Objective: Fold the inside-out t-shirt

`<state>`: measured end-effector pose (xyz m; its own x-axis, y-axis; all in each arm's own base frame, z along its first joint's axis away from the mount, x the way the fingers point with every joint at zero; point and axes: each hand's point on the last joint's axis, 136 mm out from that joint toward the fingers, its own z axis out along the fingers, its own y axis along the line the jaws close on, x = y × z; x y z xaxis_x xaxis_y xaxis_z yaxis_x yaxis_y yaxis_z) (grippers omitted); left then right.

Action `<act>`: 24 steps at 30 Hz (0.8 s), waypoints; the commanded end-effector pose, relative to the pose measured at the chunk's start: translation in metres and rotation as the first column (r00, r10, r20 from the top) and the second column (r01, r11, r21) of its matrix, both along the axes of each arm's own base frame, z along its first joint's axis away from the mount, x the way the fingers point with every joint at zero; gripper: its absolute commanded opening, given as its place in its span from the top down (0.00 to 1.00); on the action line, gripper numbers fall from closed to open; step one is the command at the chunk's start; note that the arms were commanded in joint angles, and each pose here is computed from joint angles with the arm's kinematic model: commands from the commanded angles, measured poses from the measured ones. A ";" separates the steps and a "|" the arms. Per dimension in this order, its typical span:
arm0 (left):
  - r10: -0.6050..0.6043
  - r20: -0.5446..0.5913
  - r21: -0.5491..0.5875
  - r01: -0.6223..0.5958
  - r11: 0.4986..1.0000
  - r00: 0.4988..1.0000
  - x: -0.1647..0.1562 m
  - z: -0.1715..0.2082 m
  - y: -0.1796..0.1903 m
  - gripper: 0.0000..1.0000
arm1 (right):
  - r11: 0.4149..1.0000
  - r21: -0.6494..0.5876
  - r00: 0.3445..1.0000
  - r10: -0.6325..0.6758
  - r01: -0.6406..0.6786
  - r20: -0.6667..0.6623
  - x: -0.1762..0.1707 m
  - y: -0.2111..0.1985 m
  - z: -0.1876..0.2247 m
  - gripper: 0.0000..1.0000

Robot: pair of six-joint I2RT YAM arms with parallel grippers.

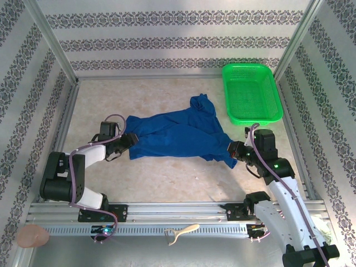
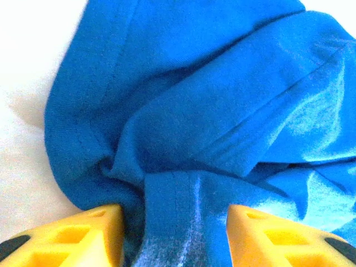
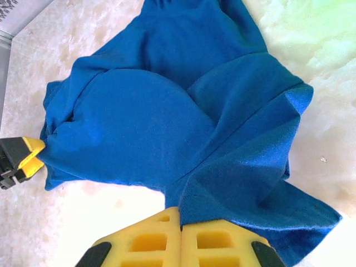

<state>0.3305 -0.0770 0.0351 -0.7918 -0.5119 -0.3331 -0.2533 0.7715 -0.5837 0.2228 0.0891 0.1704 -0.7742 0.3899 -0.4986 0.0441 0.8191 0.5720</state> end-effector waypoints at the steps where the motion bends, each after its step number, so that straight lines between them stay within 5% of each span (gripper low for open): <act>1: -0.041 0.069 -0.026 0.043 0.999 0.997 -0.006 0.015 -0.011 0.52 | 1.000 0.018 0.999 -0.017 0.016 0.031 0.003 -0.001 0.013 1.00; 10: -0.012 0.101 -0.035 0.016 0.999 0.995 -0.031 0.014 -0.009 0.58 | 1.000 0.023 1.000 -0.015 0.015 0.028 0.005 0.000 0.013 1.00; 24: -0.022 0.161 0.018 0.019 1.000 0.987 -0.018 0.002 -0.005 0.49 | 0.999 0.036 0.999 -0.013 0.012 0.035 0.004 0.002 0.017 1.00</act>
<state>0.2973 -0.0836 0.0315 -0.7739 -0.5141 -0.3699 -0.2049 0.7558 -0.6219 0.2230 0.0892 0.1713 -0.7723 0.4055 -0.4890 0.0574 0.8112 0.5820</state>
